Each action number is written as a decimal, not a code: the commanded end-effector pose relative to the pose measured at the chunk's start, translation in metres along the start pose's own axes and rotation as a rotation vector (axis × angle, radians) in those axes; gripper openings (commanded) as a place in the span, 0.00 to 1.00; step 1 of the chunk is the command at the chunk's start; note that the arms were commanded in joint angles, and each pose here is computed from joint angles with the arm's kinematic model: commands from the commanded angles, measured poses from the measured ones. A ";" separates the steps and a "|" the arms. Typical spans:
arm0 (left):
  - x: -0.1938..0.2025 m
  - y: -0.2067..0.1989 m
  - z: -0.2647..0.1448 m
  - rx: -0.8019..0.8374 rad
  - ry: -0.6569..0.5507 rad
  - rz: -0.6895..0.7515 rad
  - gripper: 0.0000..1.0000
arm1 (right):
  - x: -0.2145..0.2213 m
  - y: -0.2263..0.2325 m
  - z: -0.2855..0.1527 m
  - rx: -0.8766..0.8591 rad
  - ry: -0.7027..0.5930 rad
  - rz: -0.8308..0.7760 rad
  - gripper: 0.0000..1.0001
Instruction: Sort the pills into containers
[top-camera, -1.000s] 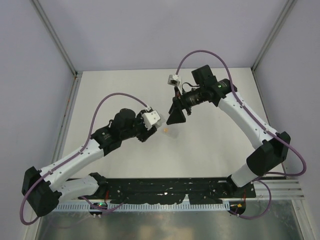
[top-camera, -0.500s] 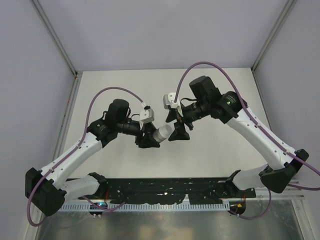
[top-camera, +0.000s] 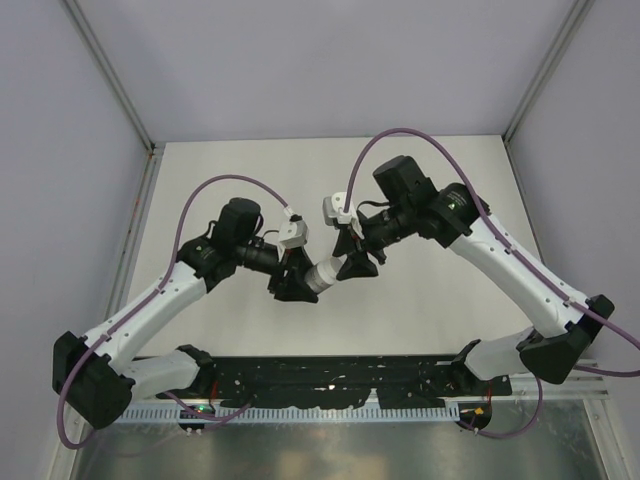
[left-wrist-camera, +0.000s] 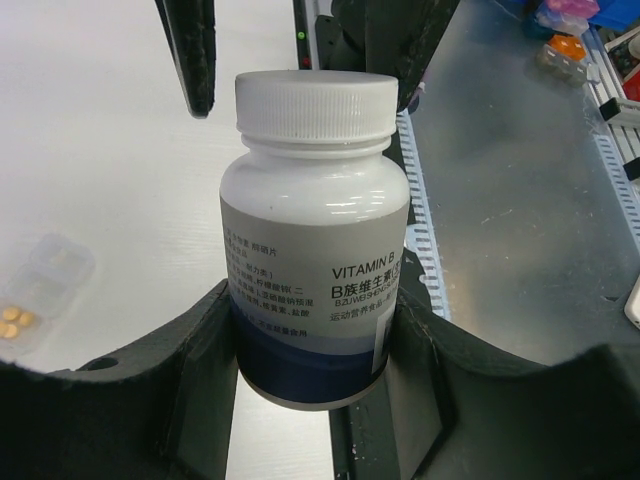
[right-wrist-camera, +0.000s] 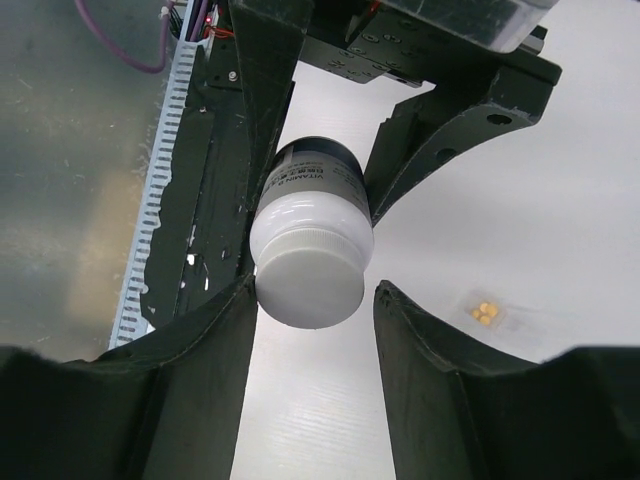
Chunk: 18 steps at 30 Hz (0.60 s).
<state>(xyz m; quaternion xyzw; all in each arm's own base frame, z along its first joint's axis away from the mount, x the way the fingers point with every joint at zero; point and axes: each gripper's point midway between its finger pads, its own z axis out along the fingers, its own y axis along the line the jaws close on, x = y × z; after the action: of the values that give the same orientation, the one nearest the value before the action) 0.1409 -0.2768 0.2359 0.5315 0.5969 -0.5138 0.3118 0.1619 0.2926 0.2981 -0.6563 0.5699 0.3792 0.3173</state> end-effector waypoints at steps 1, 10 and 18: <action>-0.019 -0.005 -0.003 0.024 -0.033 0.051 0.00 | -0.007 0.003 0.003 -0.030 -0.023 -0.016 0.54; -0.017 0.004 -0.004 -0.027 -0.025 0.052 0.00 | -0.006 0.003 0.008 -0.054 -0.026 0.023 0.38; -0.015 0.037 -0.014 -0.262 -0.026 0.093 0.00 | 0.006 -0.020 0.020 -0.028 -0.003 0.172 0.29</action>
<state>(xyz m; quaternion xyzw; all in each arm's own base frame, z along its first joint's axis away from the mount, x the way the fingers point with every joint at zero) 0.1546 -0.2729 0.2245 0.5195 0.6290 -0.4786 0.3247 0.1695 0.2987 0.2815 -0.6341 0.6009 0.3969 0.2817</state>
